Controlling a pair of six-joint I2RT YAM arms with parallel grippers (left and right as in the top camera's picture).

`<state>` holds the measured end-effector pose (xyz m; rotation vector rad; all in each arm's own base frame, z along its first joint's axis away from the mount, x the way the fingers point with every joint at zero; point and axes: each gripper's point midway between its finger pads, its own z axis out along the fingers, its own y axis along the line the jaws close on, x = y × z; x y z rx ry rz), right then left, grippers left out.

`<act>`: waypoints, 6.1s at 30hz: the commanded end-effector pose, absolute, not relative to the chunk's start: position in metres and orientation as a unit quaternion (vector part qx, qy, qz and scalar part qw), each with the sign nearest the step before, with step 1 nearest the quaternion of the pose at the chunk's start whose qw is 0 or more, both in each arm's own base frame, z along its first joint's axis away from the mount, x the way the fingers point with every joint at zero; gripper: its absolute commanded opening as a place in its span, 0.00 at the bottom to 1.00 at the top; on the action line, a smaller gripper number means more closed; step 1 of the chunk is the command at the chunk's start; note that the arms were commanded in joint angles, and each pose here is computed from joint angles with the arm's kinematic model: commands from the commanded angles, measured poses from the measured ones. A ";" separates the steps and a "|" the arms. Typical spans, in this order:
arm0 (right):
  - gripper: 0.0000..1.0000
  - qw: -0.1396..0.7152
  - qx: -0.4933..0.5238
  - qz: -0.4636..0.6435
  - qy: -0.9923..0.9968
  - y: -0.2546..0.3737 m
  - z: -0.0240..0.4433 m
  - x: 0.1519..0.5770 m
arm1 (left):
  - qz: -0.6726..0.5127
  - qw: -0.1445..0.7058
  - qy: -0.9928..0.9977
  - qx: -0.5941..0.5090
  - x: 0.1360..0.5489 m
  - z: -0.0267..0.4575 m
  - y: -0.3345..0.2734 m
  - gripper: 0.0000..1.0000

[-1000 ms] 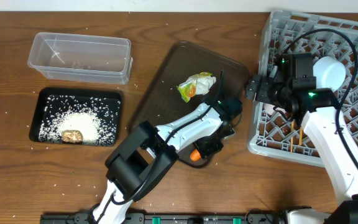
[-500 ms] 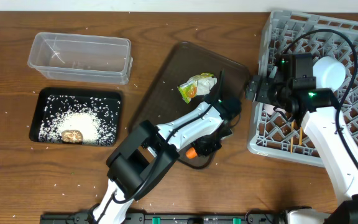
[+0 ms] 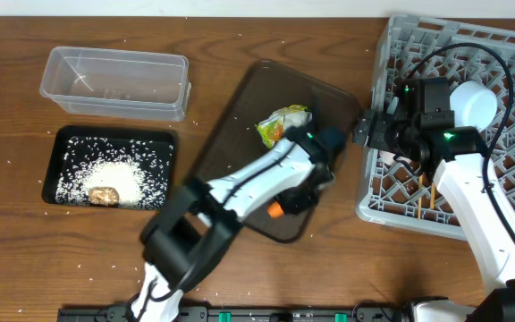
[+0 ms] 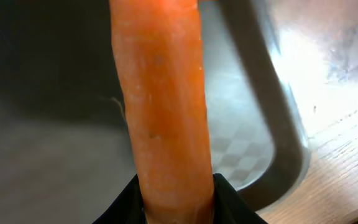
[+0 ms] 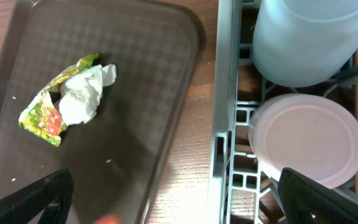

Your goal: Sort waste into correct bins and load items into the dishwasher rack

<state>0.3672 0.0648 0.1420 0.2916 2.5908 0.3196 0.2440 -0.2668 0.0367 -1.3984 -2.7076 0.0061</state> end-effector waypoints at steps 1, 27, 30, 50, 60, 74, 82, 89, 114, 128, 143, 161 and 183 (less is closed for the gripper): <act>0.99 0.256 0.103 0.113 0.955 0.062 0.142 0.368 | -0.004 -0.020 -0.925 -0.380 0.283 0.074 -0.248 0.07; 0.99 0.264 0.095 0.113 0.953 0.062 0.144 0.371 | -0.010 0.007 -0.966 0.258 0.344 0.058 0.056 0.06; 0.99 0.266 0.094 0.105 0.954 0.060 0.144 0.371 | -0.011 0.011 -0.950 0.312 0.332 0.035 0.070 0.06; 0.99 0.267 0.095 0.102 0.954 0.059 0.144 0.371 | 0.008 -0.014 -0.940 0.341 0.338 0.057 0.079 0.49; 0.99 0.269 0.095 0.102 0.953 0.059 0.144 0.372 | 0.077 -0.172 -0.969 0.160 0.389 0.143 0.011 0.77; 0.99 0.245 0.097 0.097 0.960 0.057 0.138 0.362 | 0.105 -0.291 -0.918 -0.250 0.454 0.090 -0.212 0.98; 0.99 0.235 0.097 0.094 0.963 0.057 0.135 0.357 | 0.106 -0.261 -0.909 -0.308 0.445 0.029 -0.253 0.98; 0.99 0.235 0.097 0.095 0.962 0.057 0.135 0.357 | 0.103 -0.239 -0.914 -0.310 0.440 0.007 -0.252 0.64; 0.99 0.230 0.098 0.093 0.964 0.057 0.134 0.355 | -0.004 -0.435 -0.900 -0.033 0.495 0.222 -0.056 0.06; 0.99 0.232 0.098 0.094 0.963 0.057 0.134 0.356 | -0.059 -0.350 -0.931 0.087 0.519 0.112 0.074 0.98; 0.99 0.237 0.097 0.095 0.962 0.057 0.136 0.358 | 0.101 -0.372 -0.921 -0.055 0.496 0.175 -0.054 0.98; 0.99 0.233 0.097 0.094 0.963 0.057 0.134 0.356 | 0.130 -0.219 -0.902 -0.349 0.404 0.084 -0.208 0.98; 0.99 0.576 0.028 0.123 0.807 0.039 0.387 0.248 | 0.142 -0.325 -0.891 -0.284 0.410 0.186 -0.191 0.98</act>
